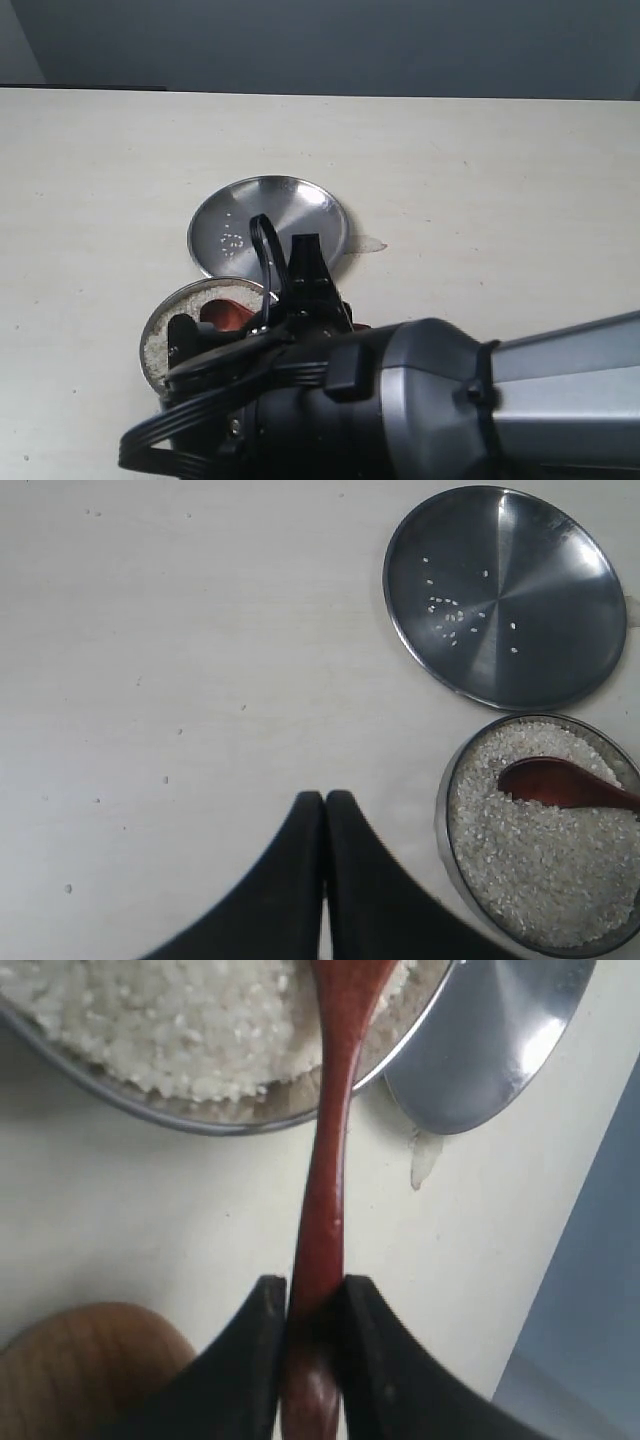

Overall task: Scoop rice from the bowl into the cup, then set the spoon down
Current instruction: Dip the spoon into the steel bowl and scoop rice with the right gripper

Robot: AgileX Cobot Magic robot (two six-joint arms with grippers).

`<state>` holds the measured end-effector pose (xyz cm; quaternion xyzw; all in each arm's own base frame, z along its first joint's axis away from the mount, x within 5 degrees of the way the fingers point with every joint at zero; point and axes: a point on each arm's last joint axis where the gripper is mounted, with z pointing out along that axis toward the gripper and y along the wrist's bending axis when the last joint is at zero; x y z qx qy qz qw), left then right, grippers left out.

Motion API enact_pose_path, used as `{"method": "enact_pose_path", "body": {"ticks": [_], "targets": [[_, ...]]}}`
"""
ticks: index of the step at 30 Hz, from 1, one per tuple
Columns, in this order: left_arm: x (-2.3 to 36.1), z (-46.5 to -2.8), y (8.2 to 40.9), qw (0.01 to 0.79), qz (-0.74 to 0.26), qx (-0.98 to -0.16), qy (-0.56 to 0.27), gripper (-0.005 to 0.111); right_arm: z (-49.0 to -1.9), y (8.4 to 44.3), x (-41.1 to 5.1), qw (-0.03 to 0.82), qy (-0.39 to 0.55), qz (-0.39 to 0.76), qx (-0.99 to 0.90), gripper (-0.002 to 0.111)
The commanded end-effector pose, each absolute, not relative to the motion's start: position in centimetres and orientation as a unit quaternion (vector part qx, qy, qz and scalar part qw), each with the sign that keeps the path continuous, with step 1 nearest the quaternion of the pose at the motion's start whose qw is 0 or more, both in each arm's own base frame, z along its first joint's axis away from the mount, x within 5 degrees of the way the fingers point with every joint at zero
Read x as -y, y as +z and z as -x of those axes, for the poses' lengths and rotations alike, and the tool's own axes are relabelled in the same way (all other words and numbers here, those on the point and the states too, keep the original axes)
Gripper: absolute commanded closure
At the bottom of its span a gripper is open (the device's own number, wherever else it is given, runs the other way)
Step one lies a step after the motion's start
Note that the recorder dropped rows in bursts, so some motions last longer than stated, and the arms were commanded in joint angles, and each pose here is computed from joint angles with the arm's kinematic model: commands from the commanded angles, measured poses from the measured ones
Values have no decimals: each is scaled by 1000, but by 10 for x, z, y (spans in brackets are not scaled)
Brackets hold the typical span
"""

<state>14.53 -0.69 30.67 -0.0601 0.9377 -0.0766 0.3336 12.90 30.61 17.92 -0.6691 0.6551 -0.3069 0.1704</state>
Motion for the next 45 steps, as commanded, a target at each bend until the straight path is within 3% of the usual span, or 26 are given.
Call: {"method": "enact_pose_path", "body": {"ticks": [1,19,45], "targets": [[6,-146,309,337,61,-936,-76,106,-127,178,-309,170,-292,672,-659,109],[6,-146,309,339,61,-936,-75,106,-117,185,-311,186,-196,614,-742,109],[6,-146,309,339,61,-936,-75,106,-125,187,-306,161,-139,566,-797,109]]}}
